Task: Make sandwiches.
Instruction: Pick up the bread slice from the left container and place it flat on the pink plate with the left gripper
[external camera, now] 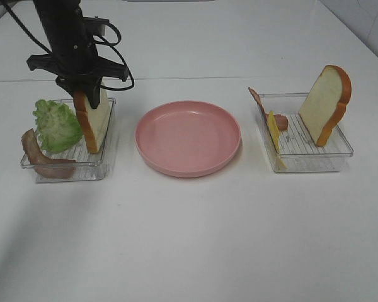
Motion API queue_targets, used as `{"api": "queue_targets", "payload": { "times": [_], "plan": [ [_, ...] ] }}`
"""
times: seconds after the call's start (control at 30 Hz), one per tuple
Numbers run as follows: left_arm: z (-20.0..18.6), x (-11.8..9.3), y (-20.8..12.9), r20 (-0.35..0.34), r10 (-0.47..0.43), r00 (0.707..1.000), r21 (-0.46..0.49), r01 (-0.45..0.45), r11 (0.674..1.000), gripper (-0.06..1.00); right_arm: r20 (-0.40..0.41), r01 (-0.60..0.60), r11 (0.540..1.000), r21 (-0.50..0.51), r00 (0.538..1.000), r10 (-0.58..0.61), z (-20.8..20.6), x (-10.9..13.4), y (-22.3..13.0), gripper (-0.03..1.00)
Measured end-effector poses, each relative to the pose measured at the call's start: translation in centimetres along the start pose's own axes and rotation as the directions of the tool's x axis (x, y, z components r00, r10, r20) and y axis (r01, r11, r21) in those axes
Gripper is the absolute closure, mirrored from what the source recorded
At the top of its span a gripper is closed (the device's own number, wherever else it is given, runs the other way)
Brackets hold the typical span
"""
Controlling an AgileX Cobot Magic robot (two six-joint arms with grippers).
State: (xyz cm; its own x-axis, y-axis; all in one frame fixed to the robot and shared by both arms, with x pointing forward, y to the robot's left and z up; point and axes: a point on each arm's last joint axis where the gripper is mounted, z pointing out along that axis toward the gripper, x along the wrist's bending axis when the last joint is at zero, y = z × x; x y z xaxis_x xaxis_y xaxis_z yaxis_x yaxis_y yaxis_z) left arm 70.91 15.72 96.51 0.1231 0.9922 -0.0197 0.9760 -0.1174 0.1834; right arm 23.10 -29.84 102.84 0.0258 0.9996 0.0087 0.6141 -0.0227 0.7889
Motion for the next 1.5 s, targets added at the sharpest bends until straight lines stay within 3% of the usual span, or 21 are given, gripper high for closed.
{"api": "queue_targets", "payload": {
  "times": [0.3,0.5,0.53,0.67,0.8,0.97,1.1,1.33,1.5],
  "plan": [
    [-0.8,0.0,0.0,0.006,-0.008,1.0,-0.014,0.008,1.0,0.74,0.0,0.0,1.0,0.0,1.0,0.0,0.0,0.0,0.0,-0.02],
    [-5.9,0.0,-0.1,0.039,-0.049,0.998,-0.109,0.053,0.993,0.74,0.0,0.0,1.0,0.0,1.0,0.0,0.0,0.0,0.0,-0.02],
    [-8.2,-0.1,-0.3,0.061,-0.055,0.997,-0.15,0.064,0.987,0.74,0.0,0.0,1.0,0.0,1.0,0.0,0.0,0.0,0.0,-0.02],
    [-10.8,-0.3,-0.8,0.113,-0.062,0.992,-0.189,0.082,0.978,0.74,0.0,0.0,1.0,0.0,1.0,0.0,0.0,0.0,0.0,-0.02],
    [-12.4,-1.4,-1.2,0.249,-0.069,0.966,-0.182,0.117,0.976,0.74,0.0,0.0,1.0,0.0,1.0,0.0,0.0,0.0,0.0,-0.02],
    [-11.7,-2.6,-1.2,0.343,-0.064,0.937,-0.137,0.118,0.984,0.74,0.0,0.0,1.0,0.0,1.0,0.0,0.0,0.0,0.0,-0.02],
    [-10.4,-3.5,-1.2,0.367,-0.064,0.928,-0.103,0.109,0.989,0.74,0.0,0.0,1.0,0.0,1.0,0.0,0.0,0.0,0.0,-0.02],
    [-4.9,-6.2,-0.9,0.432,-0.101,0.896,0.009,0.107,0.994,0.74,0.0,0.0,1.0,0.0,1.0,0.0,0.0,0.0,0.0,-0.02],
    [-2.3,-8.0,-0.7,0.458,-0.111,0.882,0.009,0.12,0.993,0.74,0.0,0.0,1.0,0.0,1.0,0.0,0.0,0.0,0.0,-0.02]
  ]
}}
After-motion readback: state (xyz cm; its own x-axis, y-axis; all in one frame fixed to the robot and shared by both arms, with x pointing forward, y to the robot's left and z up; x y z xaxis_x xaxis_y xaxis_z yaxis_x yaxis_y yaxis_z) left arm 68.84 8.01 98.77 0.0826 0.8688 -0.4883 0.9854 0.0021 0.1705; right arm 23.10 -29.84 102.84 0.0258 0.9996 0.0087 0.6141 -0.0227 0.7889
